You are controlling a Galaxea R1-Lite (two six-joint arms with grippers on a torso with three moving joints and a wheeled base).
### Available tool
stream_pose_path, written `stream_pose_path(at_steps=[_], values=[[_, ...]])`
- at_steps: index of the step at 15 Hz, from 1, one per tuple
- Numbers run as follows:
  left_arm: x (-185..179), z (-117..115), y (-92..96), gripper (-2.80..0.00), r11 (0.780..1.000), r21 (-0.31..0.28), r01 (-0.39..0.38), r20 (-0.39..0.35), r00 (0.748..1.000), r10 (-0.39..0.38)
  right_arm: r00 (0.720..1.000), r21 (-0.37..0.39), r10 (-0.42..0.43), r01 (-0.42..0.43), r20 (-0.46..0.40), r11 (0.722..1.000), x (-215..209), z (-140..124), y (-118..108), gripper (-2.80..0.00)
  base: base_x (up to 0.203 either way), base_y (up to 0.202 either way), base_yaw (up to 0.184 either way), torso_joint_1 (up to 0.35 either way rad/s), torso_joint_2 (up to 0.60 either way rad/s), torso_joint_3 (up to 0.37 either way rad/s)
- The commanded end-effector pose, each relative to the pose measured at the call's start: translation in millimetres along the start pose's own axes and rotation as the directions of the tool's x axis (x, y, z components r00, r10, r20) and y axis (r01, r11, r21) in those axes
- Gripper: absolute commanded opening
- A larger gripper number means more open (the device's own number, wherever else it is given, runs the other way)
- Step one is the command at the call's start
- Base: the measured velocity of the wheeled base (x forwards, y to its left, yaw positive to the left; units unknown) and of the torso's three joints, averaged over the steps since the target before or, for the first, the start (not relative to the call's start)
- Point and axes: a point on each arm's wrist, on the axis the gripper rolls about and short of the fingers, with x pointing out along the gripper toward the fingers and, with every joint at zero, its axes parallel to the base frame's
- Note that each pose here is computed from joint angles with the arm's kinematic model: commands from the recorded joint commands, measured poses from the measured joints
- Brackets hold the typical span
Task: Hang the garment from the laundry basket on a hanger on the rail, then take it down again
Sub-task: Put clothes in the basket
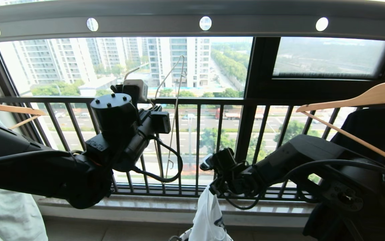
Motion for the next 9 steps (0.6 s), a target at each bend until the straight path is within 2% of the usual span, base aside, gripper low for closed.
stream_pose_path(at_steps=[1,6,9], values=[[-2.6,7.9,1.7,-2.80,1.000,-0.011,-0.003,0.024,1.000,0.004,1.000,-0.014,-0.001,0.001,-0.016,1.000,2.1,9.1,-5.9,0.00,0.000,0.000,0.000,0.000,0.00,0.000],[-3.6,14.1,5.7,-2.80,1.000,-0.015,-0.013,0.039,0.999,0.014,0.972,-0.148,0.080,-0.114,-0.220,0.982,-4.6,9.9,-13.4,0.00,0.000,0.000,0.000,0.000,0.00,0.000],[-5.1,17.5,6.3,-2.80,1.000,-0.018,-0.013,0.047,0.999,0.014,0.954,-0.158,0.120,-0.168,-0.276,0.973,-5.8,18.9,-23.5,0.00,0.000,0.000,0.000,0.000,0.00,0.000]])
